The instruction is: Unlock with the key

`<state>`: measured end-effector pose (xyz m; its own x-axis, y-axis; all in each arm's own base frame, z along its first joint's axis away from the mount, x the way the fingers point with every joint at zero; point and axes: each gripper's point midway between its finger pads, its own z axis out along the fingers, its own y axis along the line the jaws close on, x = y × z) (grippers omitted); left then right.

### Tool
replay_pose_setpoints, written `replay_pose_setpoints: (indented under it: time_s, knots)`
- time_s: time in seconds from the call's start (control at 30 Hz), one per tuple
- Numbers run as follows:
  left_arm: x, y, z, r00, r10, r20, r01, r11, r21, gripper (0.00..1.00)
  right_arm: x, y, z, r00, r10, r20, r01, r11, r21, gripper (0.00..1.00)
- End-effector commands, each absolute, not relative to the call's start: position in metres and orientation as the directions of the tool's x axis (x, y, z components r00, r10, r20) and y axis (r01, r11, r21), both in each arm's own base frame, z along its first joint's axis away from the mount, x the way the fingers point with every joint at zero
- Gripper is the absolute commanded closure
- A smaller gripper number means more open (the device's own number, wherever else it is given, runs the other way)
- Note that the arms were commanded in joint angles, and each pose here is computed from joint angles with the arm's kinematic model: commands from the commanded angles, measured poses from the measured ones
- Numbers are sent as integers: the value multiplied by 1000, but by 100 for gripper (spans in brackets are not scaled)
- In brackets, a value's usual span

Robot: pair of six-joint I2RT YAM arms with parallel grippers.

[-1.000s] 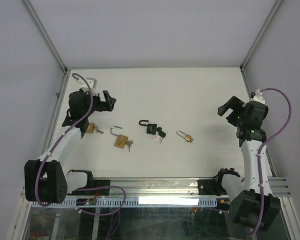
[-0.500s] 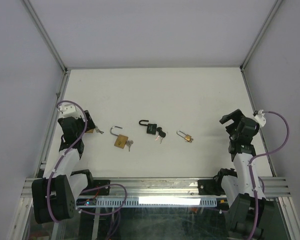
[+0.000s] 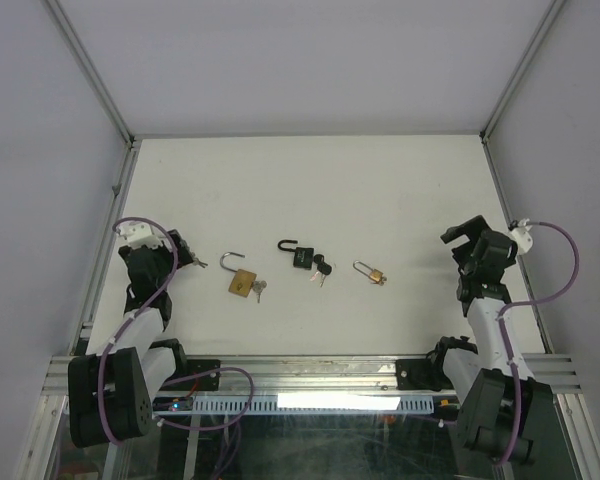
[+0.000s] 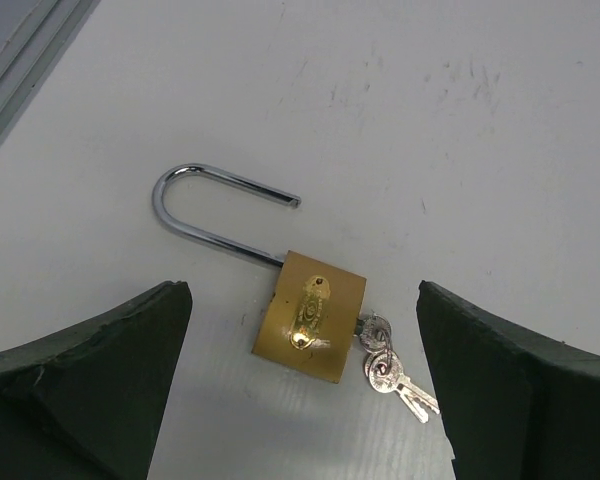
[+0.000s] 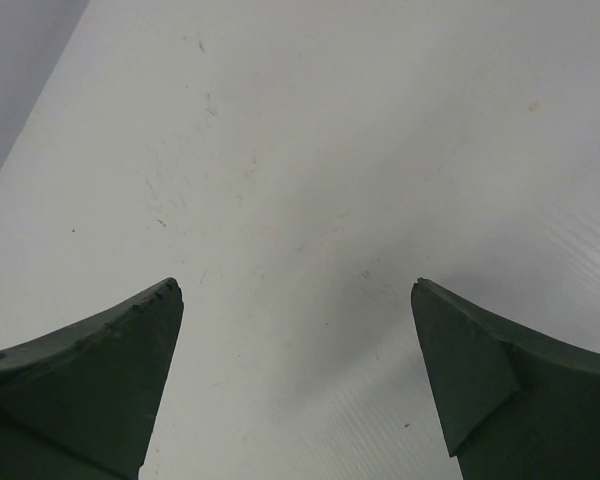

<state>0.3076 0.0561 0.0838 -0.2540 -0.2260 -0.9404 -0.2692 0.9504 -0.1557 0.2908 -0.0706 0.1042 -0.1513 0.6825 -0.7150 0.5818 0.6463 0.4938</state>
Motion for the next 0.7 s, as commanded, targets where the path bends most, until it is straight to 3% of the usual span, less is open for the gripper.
replay_pose_setpoints:
  time_s: [0.0,0.27,0.5,0.67]
  knots:
    - [316,60,117,-82,-223,-971,-253,947,-196,1,308,-65,131,-66,600,-798,413,744,525,0]
    - [317,44,139,72,-223,-972,-133,964,-231,1,313,-78,136,111,481,-870,338,805,488,0]
    - [322,84,131,151,-333,-931,-357,860,-365,1,329,-47,130,44,290,-956,157,943,294,0]
    - [343,73,123,90,-322,-942,-300,893,-334,1,340,-11,118,30,204,-979,22,979,204,0]
